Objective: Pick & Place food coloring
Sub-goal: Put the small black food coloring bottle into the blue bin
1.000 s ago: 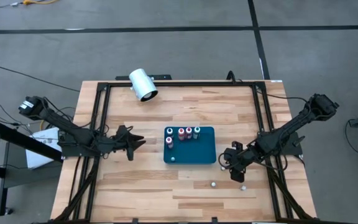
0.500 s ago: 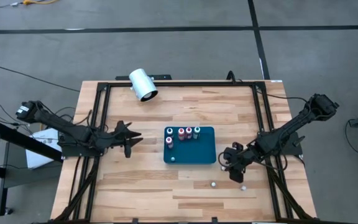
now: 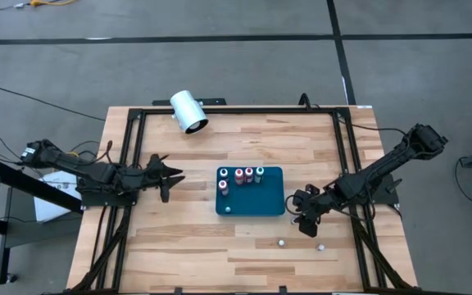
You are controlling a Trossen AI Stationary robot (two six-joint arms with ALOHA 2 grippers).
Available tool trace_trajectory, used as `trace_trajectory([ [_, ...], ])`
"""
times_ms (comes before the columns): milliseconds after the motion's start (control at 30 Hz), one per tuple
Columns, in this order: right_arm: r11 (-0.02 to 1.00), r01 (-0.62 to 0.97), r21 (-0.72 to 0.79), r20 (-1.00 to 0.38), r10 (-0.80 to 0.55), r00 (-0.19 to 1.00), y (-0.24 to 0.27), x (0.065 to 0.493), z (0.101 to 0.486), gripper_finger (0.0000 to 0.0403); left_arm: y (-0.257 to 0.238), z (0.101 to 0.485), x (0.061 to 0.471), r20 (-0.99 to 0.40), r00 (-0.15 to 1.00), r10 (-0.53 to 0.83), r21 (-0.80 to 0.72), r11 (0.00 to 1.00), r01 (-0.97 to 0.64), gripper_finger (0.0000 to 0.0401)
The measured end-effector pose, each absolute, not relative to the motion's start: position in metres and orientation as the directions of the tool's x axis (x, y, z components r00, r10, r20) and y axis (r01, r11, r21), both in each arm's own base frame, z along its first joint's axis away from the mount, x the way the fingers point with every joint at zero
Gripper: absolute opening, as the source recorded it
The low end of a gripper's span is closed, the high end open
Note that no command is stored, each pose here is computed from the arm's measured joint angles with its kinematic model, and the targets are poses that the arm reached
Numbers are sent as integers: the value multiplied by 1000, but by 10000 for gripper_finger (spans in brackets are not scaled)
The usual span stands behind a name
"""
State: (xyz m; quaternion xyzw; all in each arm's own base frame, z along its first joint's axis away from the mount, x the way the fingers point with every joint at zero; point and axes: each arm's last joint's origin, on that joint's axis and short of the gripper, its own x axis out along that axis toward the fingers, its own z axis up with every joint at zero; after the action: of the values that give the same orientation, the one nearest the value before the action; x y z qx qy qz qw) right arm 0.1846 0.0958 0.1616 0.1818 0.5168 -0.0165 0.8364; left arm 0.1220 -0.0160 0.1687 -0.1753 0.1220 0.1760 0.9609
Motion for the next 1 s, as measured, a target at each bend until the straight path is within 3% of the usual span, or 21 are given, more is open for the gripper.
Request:
trace_trajectory([
  [567,927,201,318,-862,194,469,98,186,162,176,-8,173,98,-250,896,368,-319,842,-435,122],
  [1000,924,228,307,-903,207,378,108,199,128,175,-7,174,94,-243,898,368,-341,834,-434,122],
])
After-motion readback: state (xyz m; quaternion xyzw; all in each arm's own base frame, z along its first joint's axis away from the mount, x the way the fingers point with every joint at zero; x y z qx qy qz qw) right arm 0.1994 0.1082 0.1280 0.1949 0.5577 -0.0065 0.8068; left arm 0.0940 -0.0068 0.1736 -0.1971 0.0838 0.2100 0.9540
